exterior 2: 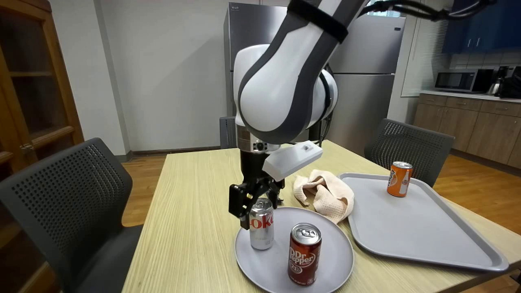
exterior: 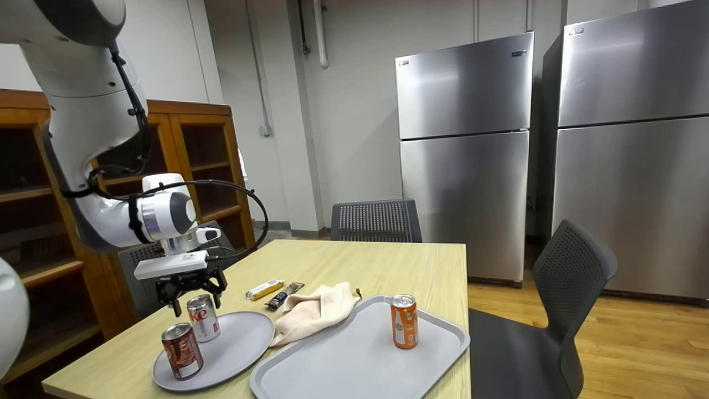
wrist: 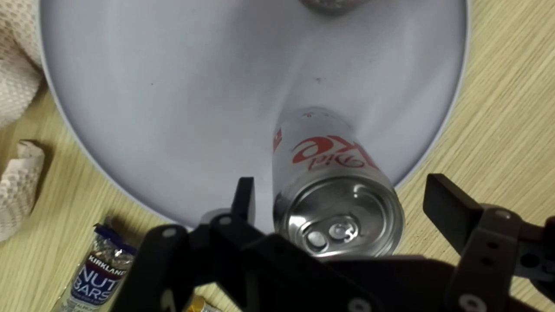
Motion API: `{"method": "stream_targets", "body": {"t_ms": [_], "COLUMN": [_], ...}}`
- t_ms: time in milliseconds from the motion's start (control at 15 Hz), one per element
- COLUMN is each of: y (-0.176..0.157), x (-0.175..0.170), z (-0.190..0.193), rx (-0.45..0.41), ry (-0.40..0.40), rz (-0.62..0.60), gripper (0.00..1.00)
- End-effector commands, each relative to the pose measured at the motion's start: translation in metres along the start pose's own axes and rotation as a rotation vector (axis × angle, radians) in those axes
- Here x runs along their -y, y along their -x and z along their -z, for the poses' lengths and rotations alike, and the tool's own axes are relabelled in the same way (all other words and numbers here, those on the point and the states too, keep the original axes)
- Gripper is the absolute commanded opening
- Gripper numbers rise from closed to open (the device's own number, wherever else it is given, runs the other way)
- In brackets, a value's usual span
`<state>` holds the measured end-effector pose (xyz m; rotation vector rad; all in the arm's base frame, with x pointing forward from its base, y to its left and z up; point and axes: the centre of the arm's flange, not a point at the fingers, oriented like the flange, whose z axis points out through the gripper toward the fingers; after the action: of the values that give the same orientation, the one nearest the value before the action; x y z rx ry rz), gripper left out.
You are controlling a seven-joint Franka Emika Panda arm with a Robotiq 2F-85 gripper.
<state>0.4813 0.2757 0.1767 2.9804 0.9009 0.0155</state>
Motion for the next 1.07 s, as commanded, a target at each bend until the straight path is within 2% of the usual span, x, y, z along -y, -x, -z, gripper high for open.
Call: {"method": "stream_targets", "body": {"t_ms": [0, 67, 133, 200, 467, 533, 1000], "y": [-0.016, -0.017, -0.018, -0.018, -0.013, -0.012, -0.009], "x": [-0.003, -0.003, -0.003, -0.002, -0.003, -0.004, -0.029], "z": [-0.003, -0.004, -0.004, -0.004, 0.003, 0.005, 0.039], "rx": [0.024, 0.025, 0.027, 0.027, 0.017, 0.015, -0.053], "ry": [0.01, 0.009, 0.006, 0.006, 0.011, 0.015, 0.044], "rz": [0.016, 0.016, 0.017, 0.016, 0.018, 0.017, -0.033], "gripper": [1.0, 1.0, 0.75, 0.74, 0.42, 0.38, 0.38]}}
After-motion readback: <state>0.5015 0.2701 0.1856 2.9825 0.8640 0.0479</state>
